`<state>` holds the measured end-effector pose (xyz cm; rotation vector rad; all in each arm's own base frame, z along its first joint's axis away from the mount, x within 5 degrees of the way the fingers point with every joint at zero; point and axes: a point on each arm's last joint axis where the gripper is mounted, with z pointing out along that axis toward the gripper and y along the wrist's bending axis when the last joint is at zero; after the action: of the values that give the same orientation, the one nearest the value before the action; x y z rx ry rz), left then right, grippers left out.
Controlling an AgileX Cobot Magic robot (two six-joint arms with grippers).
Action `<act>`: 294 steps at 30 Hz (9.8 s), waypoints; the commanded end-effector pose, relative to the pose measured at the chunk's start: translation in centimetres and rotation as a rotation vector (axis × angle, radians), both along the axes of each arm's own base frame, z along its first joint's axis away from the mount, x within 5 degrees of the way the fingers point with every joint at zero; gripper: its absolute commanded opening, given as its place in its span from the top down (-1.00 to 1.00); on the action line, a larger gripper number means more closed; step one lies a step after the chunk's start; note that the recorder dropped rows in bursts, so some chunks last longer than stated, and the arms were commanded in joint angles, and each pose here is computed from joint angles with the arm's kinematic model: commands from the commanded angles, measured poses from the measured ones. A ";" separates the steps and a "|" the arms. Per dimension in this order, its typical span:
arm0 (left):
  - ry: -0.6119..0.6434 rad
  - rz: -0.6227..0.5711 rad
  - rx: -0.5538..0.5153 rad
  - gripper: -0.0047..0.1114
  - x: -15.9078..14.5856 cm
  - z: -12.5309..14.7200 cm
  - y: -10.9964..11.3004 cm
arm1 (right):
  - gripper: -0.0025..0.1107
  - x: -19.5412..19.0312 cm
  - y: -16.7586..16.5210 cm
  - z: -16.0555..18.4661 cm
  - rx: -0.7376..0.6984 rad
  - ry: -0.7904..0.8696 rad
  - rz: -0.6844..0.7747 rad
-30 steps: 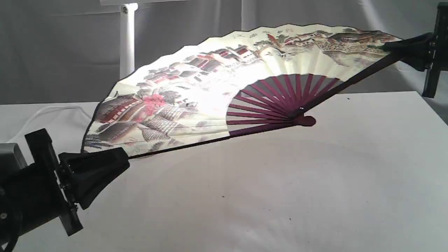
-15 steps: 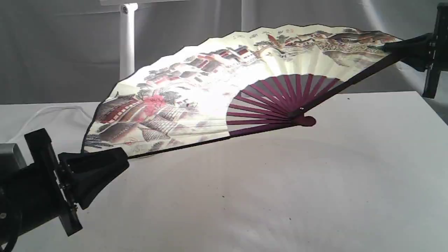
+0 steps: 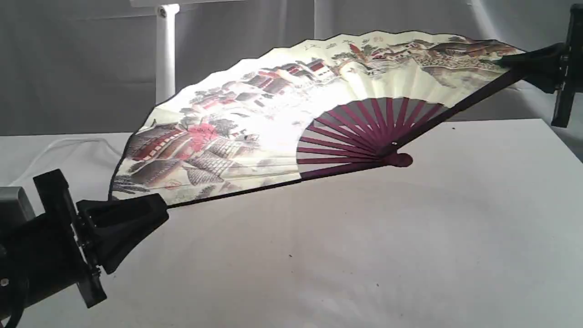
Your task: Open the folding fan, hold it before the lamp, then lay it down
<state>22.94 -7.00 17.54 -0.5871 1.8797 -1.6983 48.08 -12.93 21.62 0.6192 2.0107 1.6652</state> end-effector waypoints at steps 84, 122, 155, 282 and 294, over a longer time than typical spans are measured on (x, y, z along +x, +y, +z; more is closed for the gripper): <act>0.361 0.065 0.272 0.34 -0.1 -15.3 1.3 | 0.37 -0.7 -1.4 -14.6 -0.071 0.094 -0.041; -0.199 0.016 0.365 -0.11 1.5 -4.6 0.8 | -0.52 1.3 -5.6 -8.5 -0.944 -0.087 0.322; -0.383 0.239 1.379 0.89 1.7 7.9 6.1 | 0.96 3.2 6.3 6.5 -1.481 -0.168 0.256; -0.762 0.705 1.057 0.92 -19.5 12.5 7.8 | 0.96 -42.5 13.7 -0.1 -1.571 -1.123 -0.464; -0.762 0.705 1.057 0.92 -19.5 12.5 7.8 | 0.96 -42.4 13.2 -2.0 -1.598 -0.886 -0.372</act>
<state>3.39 0.81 30.27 -0.0845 1.4292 -0.2565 5.66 0.29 20.18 -0.3123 1.5931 -0.2192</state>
